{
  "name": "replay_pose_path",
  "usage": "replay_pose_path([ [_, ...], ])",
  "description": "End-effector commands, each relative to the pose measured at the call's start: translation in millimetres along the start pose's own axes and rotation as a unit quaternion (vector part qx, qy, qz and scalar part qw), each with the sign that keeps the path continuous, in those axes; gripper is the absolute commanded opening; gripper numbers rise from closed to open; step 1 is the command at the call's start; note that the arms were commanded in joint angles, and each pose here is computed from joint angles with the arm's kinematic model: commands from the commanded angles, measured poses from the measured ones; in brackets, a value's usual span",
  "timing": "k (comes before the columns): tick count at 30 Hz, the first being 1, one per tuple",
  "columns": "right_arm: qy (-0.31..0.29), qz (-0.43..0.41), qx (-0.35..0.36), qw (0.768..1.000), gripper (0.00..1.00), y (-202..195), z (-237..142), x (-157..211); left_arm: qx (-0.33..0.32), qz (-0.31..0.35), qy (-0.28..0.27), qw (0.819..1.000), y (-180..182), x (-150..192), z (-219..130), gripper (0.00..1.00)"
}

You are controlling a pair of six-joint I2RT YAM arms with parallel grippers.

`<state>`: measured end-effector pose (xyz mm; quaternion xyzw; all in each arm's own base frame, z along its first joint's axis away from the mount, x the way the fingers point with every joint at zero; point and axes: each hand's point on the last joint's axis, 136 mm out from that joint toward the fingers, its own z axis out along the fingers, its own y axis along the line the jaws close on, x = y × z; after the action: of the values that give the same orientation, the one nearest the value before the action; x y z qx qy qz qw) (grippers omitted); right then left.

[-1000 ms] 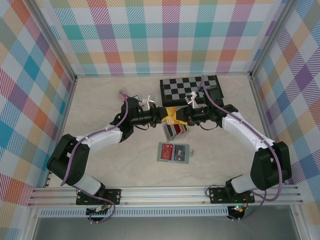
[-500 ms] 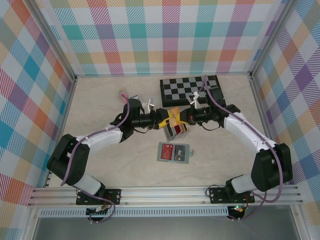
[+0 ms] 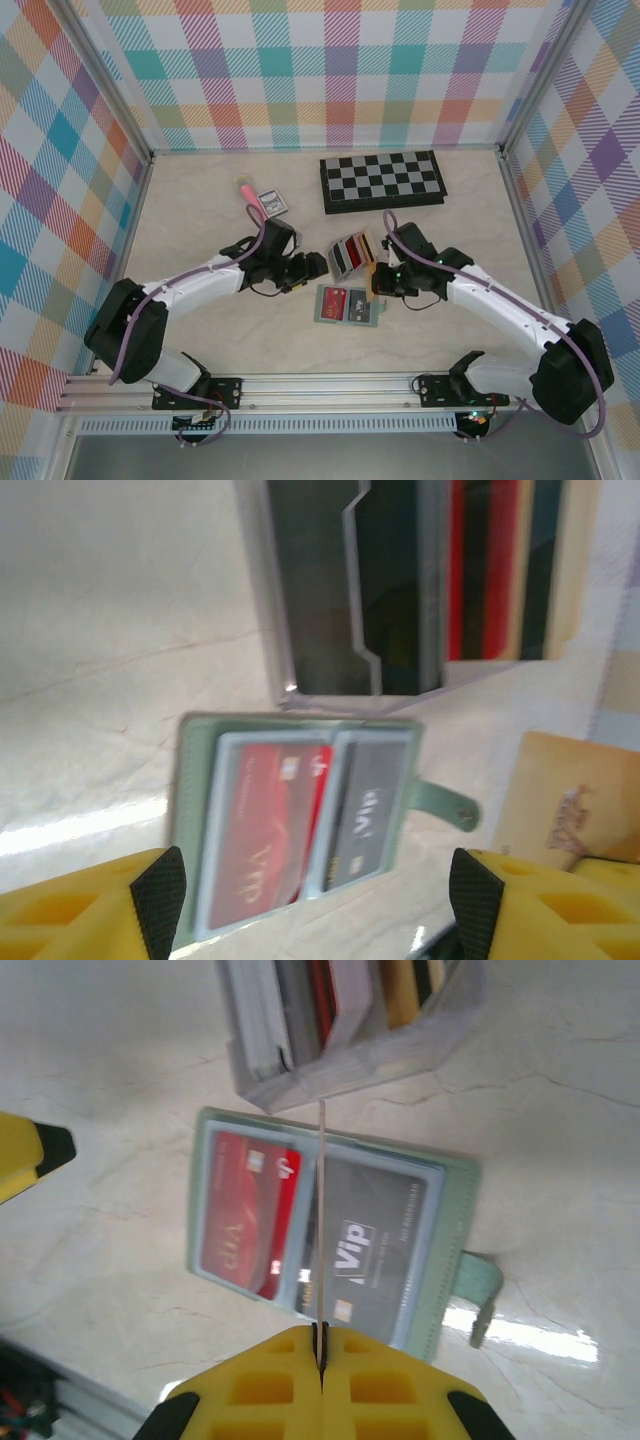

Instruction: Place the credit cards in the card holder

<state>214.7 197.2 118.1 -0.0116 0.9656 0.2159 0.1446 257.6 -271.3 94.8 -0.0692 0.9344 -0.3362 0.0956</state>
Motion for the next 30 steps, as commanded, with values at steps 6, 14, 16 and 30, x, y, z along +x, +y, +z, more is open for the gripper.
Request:
replay_pose_path([
  [6, -0.018, 0.004, 0.068, 0.998, 0.03, -18, 6, 5, -0.084, 0.008, 0.021, 0.996, 29, 15, 22, 0.72],
  [14, 0.017, 0.023, 0.065, 0.997, 0.03, -24, 27, 23, -0.083, 0.020, 0.045, 0.995, 27, 25, 37, 0.69],
  [16, 0.022, 0.030, 0.060, 0.998, 0.04, -25, 34, 27, -0.085, 0.019, 0.049, 0.995, 29, 27, 40, 0.69],
  [30, 0.017, 0.054, 0.059, 0.997, 0.04, -34, 57, 32, -0.091, 0.012, 0.073, 0.993, 38, 37, 52, 0.63],
])
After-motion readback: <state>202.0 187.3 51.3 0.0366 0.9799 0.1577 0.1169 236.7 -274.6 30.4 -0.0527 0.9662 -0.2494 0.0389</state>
